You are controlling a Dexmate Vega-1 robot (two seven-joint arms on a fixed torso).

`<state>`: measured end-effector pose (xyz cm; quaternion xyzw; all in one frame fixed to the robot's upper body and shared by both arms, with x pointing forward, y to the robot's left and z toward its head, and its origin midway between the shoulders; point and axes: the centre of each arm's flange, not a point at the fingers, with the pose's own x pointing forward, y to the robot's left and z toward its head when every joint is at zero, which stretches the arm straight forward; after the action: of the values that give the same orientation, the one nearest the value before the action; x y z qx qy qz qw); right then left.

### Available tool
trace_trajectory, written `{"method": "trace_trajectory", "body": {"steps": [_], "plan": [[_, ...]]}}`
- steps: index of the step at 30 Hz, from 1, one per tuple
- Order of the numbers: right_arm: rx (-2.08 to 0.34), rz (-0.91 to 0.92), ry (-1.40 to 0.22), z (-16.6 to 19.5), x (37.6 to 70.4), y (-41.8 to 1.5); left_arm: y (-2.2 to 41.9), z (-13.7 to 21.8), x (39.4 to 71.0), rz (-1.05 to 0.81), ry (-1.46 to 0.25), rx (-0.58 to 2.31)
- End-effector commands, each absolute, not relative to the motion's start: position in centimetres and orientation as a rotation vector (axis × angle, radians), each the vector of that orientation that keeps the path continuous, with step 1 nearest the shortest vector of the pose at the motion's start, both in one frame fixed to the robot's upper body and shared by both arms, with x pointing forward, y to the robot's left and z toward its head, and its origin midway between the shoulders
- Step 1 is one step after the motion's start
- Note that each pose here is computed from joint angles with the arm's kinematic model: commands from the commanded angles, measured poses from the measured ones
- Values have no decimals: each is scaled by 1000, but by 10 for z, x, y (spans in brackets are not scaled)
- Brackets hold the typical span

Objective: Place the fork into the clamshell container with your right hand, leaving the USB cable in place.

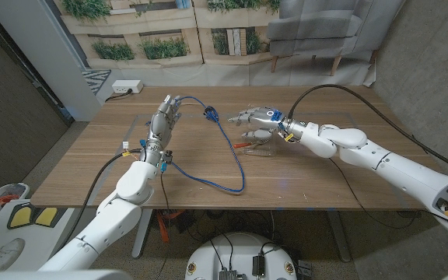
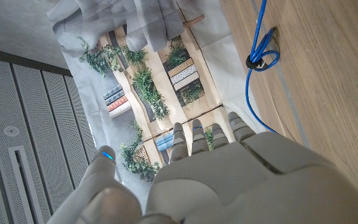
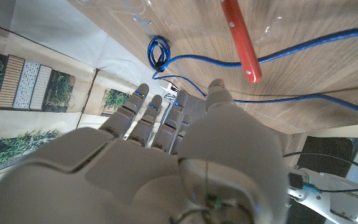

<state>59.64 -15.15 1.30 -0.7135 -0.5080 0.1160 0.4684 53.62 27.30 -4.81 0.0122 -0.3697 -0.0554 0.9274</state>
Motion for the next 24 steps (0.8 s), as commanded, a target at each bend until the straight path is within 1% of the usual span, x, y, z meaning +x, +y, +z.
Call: {"method": "trace_trajectory", "body": {"steps": [1, 17, 24], "plan": [[-1722, 168, -1260, 35, 595, -164, 269, -43, 542, -127, -761, 24], [-1704, 95, -1274, 53, 592, -174, 263, -36, 550, -149, -764, 35], [-1722, 56, -1297, 66, 583, -177, 254, -30, 547, -192, -788, 44]]}}
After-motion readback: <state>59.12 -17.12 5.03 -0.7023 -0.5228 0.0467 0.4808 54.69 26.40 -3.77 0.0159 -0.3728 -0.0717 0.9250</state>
